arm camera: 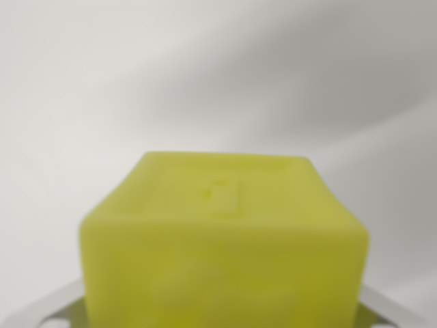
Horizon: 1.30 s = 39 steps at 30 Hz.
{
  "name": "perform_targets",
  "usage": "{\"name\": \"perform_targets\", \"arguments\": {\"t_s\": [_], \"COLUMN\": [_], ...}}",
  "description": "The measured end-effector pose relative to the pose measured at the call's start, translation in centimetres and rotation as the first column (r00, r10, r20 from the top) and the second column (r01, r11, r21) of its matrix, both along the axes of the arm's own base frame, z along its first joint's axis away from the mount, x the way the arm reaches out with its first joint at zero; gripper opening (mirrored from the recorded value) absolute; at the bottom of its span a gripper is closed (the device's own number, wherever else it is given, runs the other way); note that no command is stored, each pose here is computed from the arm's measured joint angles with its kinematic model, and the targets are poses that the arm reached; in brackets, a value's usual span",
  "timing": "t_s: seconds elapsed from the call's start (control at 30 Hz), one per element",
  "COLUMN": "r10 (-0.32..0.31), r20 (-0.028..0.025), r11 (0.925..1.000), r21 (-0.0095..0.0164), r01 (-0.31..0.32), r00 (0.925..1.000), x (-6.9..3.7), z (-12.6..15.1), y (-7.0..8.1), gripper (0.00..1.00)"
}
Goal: Pick yellow cube
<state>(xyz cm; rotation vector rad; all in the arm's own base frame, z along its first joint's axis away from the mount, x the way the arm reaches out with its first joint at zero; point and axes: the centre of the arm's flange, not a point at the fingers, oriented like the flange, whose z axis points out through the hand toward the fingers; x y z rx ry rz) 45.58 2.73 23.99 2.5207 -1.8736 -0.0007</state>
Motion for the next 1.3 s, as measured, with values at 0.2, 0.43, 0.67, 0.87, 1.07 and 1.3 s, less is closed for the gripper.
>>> {"name": "perform_targets", "arguments": {"t_s": [0.2, 0.43, 0.67, 0.87, 1.07, 1.3], "r10": [0.000, 0.000, 0.000, 0.000, 0.000, 0.000], "r20": [-0.0003, -0.0006, -0.0008, -0.0007, -0.0007, -0.0006], "r11": [1.0000, 1.0000, 1.0000, 1.0000, 1.0000, 1.0000], "r21": [0.0000, -0.0001, -0.0001, -0.0001, -0.0002, -0.0002], "r01": [0.000, 0.000, 0.000, 0.000, 0.000, 0.000], "r00": [1.0000, 1.0000, 1.0000, 1.0000, 1.0000, 1.0000], "x": [0.0, 0.0, 0.0, 0.0, 0.0, 0.0], "z": [1.5, 3.2, 5.0, 6.5, 8.0, 9.7], "y": [0.0, 0.0, 0.0, 0.0, 0.0, 0.0], "gripper": [0.00, 0.00, 0.00, 0.00, 0.00, 0.00]}}
